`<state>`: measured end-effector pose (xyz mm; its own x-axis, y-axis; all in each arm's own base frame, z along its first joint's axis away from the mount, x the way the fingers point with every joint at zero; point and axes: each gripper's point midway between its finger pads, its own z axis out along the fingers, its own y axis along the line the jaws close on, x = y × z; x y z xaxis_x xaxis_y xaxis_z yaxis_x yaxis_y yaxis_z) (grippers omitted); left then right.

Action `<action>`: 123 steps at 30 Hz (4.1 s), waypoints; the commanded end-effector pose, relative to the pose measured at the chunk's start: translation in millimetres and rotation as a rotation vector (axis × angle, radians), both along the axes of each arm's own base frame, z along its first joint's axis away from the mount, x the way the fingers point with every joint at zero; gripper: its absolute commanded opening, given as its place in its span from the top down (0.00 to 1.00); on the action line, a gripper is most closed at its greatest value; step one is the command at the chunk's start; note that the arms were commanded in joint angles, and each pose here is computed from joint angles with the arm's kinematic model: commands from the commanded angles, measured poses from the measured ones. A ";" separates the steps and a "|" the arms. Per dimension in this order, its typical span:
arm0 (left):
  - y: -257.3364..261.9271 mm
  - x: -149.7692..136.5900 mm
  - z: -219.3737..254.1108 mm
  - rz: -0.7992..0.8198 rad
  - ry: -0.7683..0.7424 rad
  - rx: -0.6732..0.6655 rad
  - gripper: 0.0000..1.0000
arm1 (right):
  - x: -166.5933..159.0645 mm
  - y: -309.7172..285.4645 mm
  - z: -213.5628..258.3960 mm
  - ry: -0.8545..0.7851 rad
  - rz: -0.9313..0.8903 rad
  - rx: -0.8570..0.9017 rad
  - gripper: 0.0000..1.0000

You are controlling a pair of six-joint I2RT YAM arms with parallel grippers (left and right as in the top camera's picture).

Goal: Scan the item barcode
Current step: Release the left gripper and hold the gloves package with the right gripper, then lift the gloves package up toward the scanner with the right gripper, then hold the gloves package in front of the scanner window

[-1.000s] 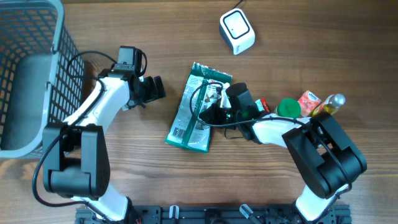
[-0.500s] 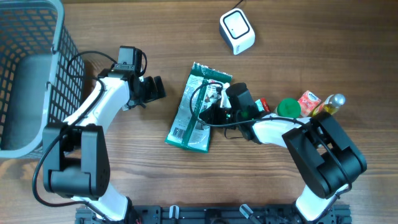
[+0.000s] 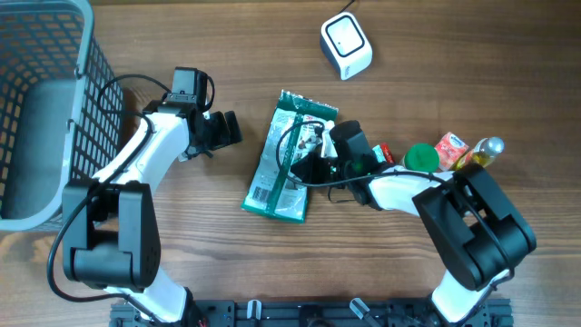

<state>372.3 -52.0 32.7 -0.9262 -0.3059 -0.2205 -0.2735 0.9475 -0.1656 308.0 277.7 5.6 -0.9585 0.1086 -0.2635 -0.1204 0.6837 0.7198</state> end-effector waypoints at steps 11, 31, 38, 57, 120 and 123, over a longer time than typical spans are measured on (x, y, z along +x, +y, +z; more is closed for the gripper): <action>2.3 5.7 8.7 0.002 -0.028 0.008 0.00 | -18.8 -13.7 144.2 -0.263 0.143 -0.050 0.96; 2.3 5.7 8.7 0.002 -0.028 0.008 0.00 | -20.8 -26.1 182.2 -0.310 0.168 -0.089 0.96; 2.3 5.7 8.7 0.002 -0.028 0.008 0.00 | 5.4 -50.0 287.6 -0.461 0.190 -0.296 0.96; 2.3 5.7 8.7 0.002 -0.028 0.008 0.00 | 196.9 -99.7 234.3 -0.784 0.339 -1.320 0.96; 2.2 5.7 8.7 0.001 -0.028 0.008 0.00 | 276.9 -38.5 142.4 -0.941 0.096 -1.451 0.96; 2.3 5.7 8.7 0.002 -0.028 0.008 0.00 | 267.5 -37.8 196.3 -0.979 -0.017 -1.359 0.96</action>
